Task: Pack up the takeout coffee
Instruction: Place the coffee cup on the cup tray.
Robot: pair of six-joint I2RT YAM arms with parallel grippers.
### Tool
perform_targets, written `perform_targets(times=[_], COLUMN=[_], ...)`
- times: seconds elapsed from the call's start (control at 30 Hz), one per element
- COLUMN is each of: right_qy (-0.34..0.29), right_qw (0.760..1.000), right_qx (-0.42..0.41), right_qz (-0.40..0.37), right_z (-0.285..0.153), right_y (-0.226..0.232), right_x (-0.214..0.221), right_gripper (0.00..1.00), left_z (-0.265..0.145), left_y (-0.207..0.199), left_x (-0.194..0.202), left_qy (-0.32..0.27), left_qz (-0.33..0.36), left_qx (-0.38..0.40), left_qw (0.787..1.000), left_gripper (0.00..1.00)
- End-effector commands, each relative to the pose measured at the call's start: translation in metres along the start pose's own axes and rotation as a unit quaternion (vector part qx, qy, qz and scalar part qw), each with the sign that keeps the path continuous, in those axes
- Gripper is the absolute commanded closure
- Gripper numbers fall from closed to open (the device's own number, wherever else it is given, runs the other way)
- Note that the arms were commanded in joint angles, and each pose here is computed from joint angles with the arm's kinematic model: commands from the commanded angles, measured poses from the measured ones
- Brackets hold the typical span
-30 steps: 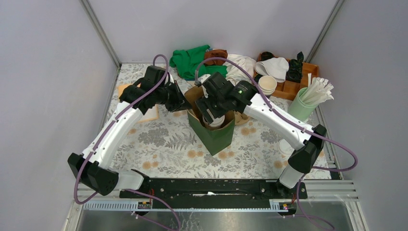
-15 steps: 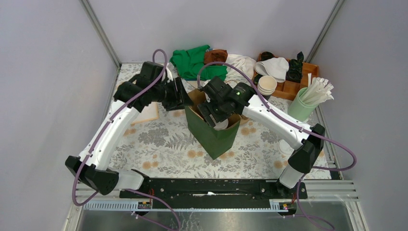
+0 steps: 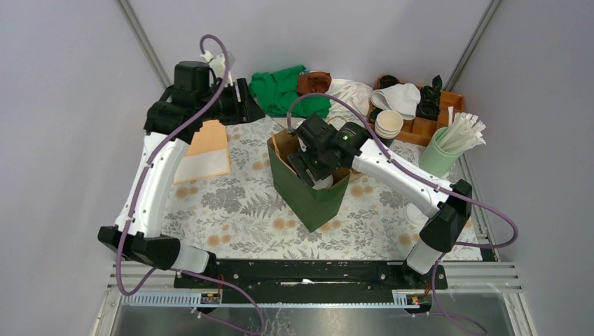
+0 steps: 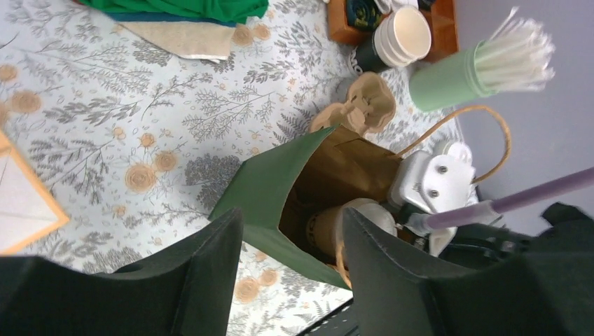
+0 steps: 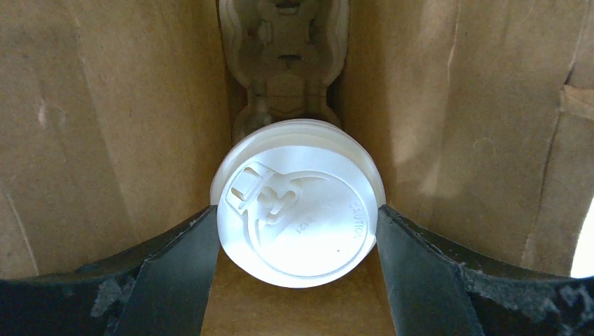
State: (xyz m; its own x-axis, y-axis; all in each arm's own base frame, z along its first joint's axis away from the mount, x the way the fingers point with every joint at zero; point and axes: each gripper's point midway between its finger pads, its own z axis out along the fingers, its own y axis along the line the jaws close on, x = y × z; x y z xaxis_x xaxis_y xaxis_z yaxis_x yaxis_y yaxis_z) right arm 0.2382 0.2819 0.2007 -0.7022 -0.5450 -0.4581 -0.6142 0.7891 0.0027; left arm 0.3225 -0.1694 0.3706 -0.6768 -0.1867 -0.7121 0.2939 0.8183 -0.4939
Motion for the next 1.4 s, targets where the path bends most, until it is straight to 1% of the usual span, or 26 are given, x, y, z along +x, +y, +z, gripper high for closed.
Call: perform_targets(times=[0.0,0.13,0.27,0.37,0.47,0.57,0.73,0.97,1.07,1.17,1.23,1.37], right_qy=[-0.028,-0.032,-0.037,-0.040,-0.043,-0.049,-0.053,-0.073,-0.079,-0.086,-0.093,-0.113], right_qw=[0.999,0.999,0.999,0.999,0.999,0.999,0.998,0.997,0.996,0.995,0.994,0.992], right_qx=[-0.019,-0.018,-0.019,-0.018,-0.019,-0.021,-0.021,-0.028,-0.034,-0.038,-0.040,-0.039], right_qz=[-0.006,-0.008,-0.010,-0.009,-0.009,-0.008,-0.012,-0.016,-0.022,-0.031,-0.035,-0.035], right_z=[-0.018,-0.019,-0.021,-0.022,-0.023,-0.025,-0.027,-0.035,-0.036,-0.036,-0.037,-0.045], right_y=[0.006,0.005,0.005,0.004,0.005,0.005,0.004,0.003,0.003,0.002,0.001,-0.002], right_x=[-0.004,-0.005,-0.007,-0.008,-0.009,-0.009,-0.007,-0.005,-0.001,0.008,0.013,0.015], right_gripper=[0.44,0.44,0.44,0.44,0.44,0.45,0.45,0.46,0.46,0.46,0.46,0.48], left_z=[0.032,0.049,0.064,0.075,0.083,0.090,0.095,0.091,0.083,0.067,0.060,0.047], left_y=[-0.010,-0.010,-0.016,-0.021,-0.020,-0.013,-0.014,-0.026,-0.039,-0.060,-0.067,-0.080], left_x=[0.003,0.009,0.029,0.042,0.053,0.059,0.060,0.050,0.043,0.037,0.037,0.037], left_qy=[-0.005,0.006,0.041,0.053,0.066,0.074,0.072,0.047,0.016,-0.031,-0.051,-0.064], left_qz=[0.108,0.149,0.155,0.157,0.162,0.162,0.179,0.222,0.249,0.273,0.281,0.277], left_qx=[0.086,0.123,0.151,0.154,0.146,0.124,0.099,0.079,0.077,0.104,0.113,0.133], left_qw=[0.990,0.981,0.975,0.974,0.974,0.976,0.976,0.971,0.965,0.956,0.952,0.950], left_gripper=[0.39,0.37,0.37,0.38,0.41,0.48,0.67,1.00,1.00,1.00,1.00,1.00])
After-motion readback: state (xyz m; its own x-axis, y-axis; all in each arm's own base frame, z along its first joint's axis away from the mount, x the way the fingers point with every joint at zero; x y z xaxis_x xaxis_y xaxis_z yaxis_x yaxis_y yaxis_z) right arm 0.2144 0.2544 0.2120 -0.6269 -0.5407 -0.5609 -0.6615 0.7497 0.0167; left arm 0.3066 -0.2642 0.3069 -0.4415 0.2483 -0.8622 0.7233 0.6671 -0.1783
